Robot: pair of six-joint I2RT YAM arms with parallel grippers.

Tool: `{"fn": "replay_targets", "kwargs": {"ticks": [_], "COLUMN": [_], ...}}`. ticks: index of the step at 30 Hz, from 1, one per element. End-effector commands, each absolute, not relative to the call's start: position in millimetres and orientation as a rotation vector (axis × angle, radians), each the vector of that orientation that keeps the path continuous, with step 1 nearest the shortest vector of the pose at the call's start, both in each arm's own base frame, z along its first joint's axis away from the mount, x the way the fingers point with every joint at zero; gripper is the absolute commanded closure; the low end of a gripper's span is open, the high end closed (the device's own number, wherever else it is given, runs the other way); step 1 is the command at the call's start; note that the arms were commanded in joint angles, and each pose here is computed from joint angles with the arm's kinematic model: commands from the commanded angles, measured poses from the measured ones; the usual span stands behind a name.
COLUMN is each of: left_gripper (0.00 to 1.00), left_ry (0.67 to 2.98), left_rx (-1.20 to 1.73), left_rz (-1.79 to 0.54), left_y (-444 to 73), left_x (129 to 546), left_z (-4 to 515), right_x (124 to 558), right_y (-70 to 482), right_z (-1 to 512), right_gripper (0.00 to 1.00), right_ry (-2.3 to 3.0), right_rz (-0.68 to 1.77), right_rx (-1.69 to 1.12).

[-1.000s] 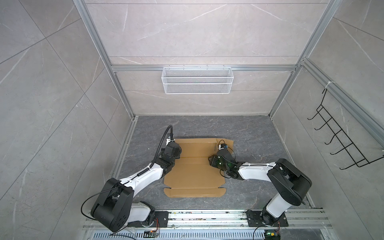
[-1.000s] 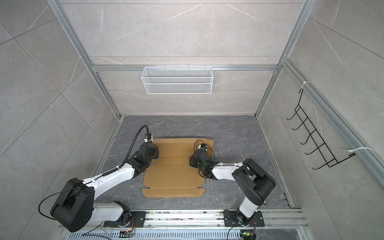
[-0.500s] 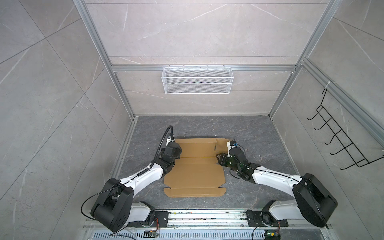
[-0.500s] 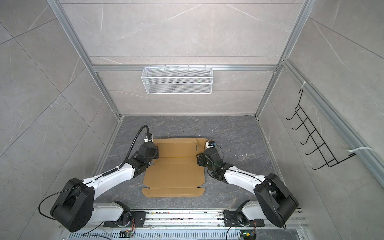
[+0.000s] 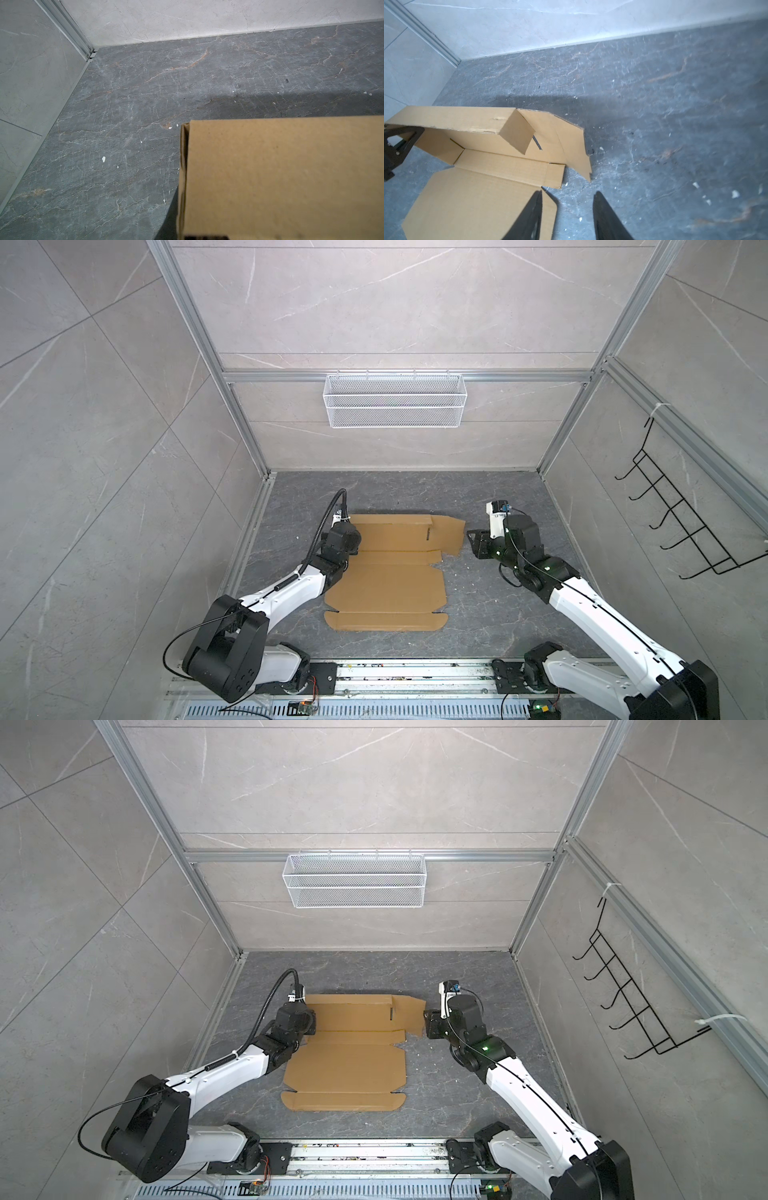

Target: Fold the paper box

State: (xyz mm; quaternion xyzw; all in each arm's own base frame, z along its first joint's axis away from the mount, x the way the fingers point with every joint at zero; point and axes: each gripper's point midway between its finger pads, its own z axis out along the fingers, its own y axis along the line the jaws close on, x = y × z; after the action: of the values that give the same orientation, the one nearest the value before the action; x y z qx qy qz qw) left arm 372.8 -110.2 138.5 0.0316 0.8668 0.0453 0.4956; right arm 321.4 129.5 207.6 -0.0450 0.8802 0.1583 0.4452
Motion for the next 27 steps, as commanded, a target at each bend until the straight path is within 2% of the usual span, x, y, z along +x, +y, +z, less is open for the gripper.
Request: {"fn": "replay_targets", "kwargs": {"ticks": [1,5,13,17,27], "left_gripper": [0.89,0.89,0.89,0.89,0.89], "left_ry": [2.071,2.080,2.091,2.090,2.101], "left_rx": [0.126,0.171,0.193,0.196,0.200], "left_rz": [0.125,0.103,0.093,0.088,0.092], "left_y": [-114.4,-122.0,-125.1,-126.2,-125.5], "left_x": [386.0,390.8,396.3,396.9,395.7], "left_z": [151.5,150.4,151.3,152.1,147.6], "right_x": [321.6,340.4,374.1,384.3,398.6], "right_y": [137.4,153.1,140.4,143.9,162.3], "right_z": [189.1,182.5,178.8,175.8,157.5], "right_gripper": [0.52,0.47,0.38,0.33,0.35], "right_ry": [2.304,2.374,2.380,2.399,2.449], "right_rz": [0.391,0.394,0.227,0.253,0.343], "right_rx": [-0.274,-0.396,-0.392,-0.396,-0.550]}}
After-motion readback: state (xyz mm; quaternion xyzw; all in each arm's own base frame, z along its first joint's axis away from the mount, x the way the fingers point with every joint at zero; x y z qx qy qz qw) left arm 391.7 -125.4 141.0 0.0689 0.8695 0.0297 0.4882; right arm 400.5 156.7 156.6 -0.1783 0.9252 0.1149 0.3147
